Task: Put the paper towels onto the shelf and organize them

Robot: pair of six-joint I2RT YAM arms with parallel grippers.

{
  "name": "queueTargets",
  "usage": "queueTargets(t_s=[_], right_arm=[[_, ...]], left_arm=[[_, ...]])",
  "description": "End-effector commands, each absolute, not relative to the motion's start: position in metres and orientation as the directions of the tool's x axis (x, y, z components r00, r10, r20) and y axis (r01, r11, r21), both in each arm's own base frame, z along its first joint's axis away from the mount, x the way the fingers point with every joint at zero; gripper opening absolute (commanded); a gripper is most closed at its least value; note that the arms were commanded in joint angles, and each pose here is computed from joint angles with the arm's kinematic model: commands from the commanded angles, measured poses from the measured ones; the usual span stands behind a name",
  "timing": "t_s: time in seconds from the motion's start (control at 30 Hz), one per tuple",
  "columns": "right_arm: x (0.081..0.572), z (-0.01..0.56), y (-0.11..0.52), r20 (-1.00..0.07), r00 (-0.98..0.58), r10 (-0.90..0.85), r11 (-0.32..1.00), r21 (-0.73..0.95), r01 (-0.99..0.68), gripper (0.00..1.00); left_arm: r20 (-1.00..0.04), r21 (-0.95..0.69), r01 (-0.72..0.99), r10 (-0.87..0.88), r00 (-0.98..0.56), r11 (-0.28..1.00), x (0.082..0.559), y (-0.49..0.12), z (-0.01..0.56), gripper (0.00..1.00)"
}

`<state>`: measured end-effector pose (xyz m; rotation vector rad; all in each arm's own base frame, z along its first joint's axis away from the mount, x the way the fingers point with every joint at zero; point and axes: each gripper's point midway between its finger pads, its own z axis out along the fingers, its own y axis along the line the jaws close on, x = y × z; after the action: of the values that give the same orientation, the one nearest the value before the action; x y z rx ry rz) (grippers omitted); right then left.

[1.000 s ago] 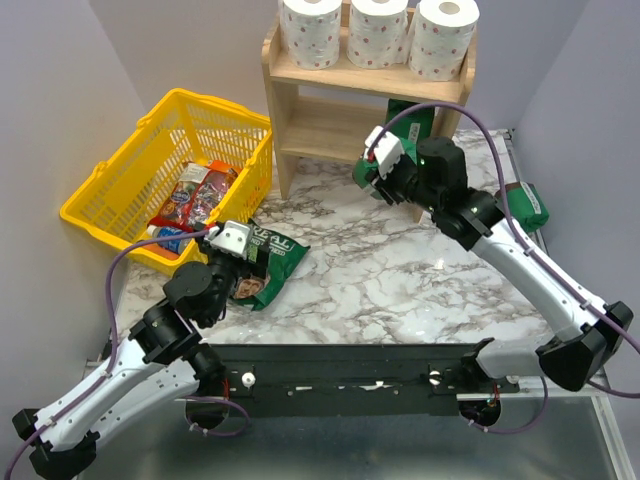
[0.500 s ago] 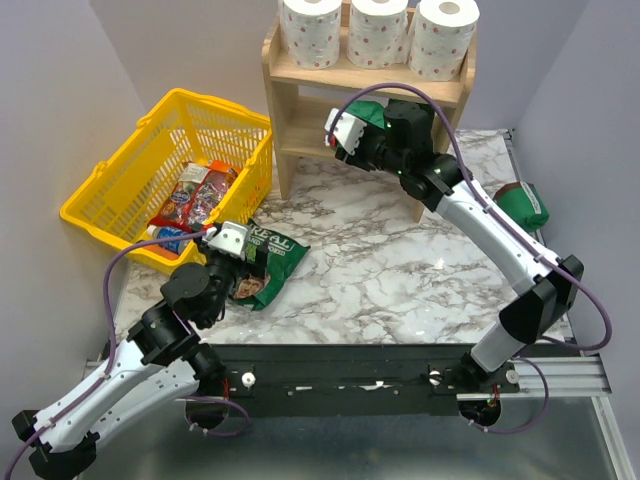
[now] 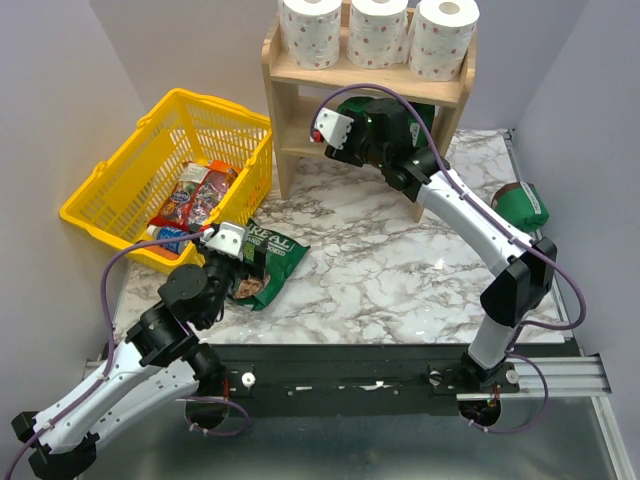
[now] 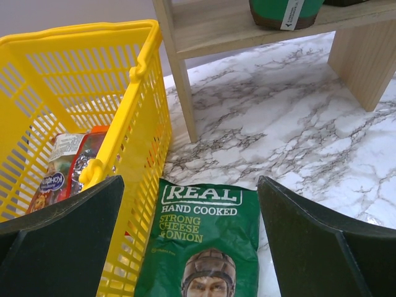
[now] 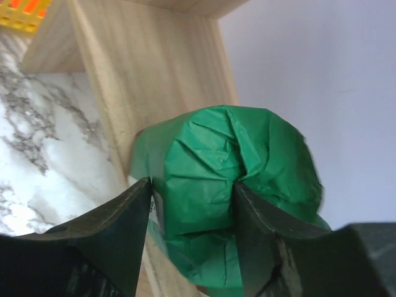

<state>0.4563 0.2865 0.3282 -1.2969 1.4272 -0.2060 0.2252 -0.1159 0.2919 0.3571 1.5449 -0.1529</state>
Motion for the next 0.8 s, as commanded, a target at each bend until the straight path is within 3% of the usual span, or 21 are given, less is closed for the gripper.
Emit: queueTargets(t_s=[0.0,0.13,0.3,0.4,0.6,0.77], right_arm=[[0.472,0.358,0.282,-0.554,0.280,-0.784,0.398,-0.795,-0.459,0.63],[0.476,0.365,0.281,-0.544,0.272,-0.794,0.402,-0.805,-0.437,0.75],[0.467,0.386,0.284,-0.558,0.287,-0.779,0.424,-0.805,-0.415,0.78],[0.454,0.395,0.294,-0.564,0.328,-0.758,0.415,-0.805,-0.424,0.74],[0.436,0.382,0.326,-0.573,0.400,-0.715,0.366,-0.795,-0.485,0.58],[0.457,0.358,0.334,-0.557,0.349,-0.753,0.372,-0.799,-0.472,0.53]], left_arm=[[-0.995,0.096,0.330,0.083,0.053,0.939,0.223,-0.117,0.305,0.99],[-0.995,0.095,0.329,0.082,0.054,0.940,0.223,-0.117,0.305,0.99],[-0.995,0.099,0.325,0.087,0.051,0.941,0.223,-0.116,0.304,0.99],[-0.995,0.103,0.324,0.093,0.047,0.941,0.224,-0.117,0.302,0.99],[-0.994,0.106,0.318,0.097,0.045,0.942,0.225,-0.116,0.301,0.99],[-0.994,0.106,0.314,0.097,0.045,0.944,0.225,-0.115,0.302,0.99]])
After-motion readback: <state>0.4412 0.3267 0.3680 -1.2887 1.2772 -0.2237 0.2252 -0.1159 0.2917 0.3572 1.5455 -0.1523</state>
